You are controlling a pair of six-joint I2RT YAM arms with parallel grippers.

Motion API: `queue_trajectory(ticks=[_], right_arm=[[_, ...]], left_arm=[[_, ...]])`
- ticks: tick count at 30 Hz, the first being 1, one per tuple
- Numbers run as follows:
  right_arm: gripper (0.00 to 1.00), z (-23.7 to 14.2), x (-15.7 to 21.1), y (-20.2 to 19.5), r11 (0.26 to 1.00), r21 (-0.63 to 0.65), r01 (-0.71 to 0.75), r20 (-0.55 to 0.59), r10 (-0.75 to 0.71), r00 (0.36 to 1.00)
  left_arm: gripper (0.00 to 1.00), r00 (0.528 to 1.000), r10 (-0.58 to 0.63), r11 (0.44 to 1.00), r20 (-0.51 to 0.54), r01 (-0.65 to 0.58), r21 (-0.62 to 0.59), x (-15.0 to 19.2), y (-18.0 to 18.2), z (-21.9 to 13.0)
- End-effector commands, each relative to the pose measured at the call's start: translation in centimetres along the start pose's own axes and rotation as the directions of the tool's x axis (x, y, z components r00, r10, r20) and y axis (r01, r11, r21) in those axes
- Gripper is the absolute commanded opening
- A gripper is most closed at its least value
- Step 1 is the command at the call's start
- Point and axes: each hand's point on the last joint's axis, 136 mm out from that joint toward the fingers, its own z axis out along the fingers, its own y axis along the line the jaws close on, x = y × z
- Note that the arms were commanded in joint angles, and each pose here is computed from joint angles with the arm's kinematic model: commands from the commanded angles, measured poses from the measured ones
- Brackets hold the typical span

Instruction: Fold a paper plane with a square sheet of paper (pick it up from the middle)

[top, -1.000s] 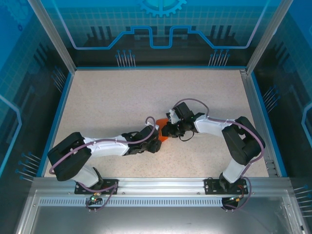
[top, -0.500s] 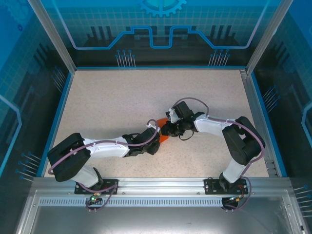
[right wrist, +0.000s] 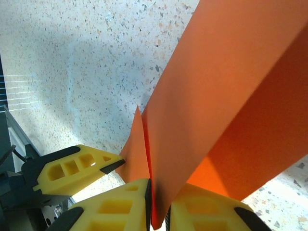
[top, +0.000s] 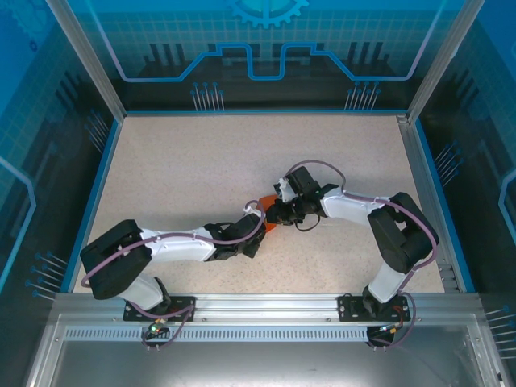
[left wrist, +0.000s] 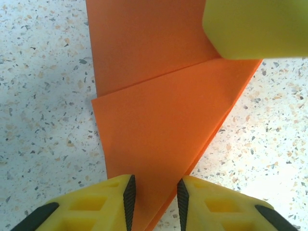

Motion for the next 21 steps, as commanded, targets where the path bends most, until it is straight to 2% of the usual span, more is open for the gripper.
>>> queue_trajectory(ticks=[1,6,21], right_arm=[[0.15,0.04,0.16,0.59,1.000,-0.006,0.005,-0.018,-0.005,1.000],[0.14,-0.03,0.13,0.77,1.000,-0.013,0.007,-0.019,-0.007,1.000],[0.13,0.00,0.24,0.69,1.000,-0.006,0.014,-0.028,-0.014,1.000]], left_arm=[[0.36,1.000,0.021,0.999,0.012,-0.020,-0.042,-0.32,0.45,-0.23],[0.38,0.999,0.032,0.998,0.024,-0.030,-0.061,-0.60,0.76,-0.28],[0.23,0.998,0.066,0.994,0.010,-0.065,-0.086,-0.49,0.97,0.12]])
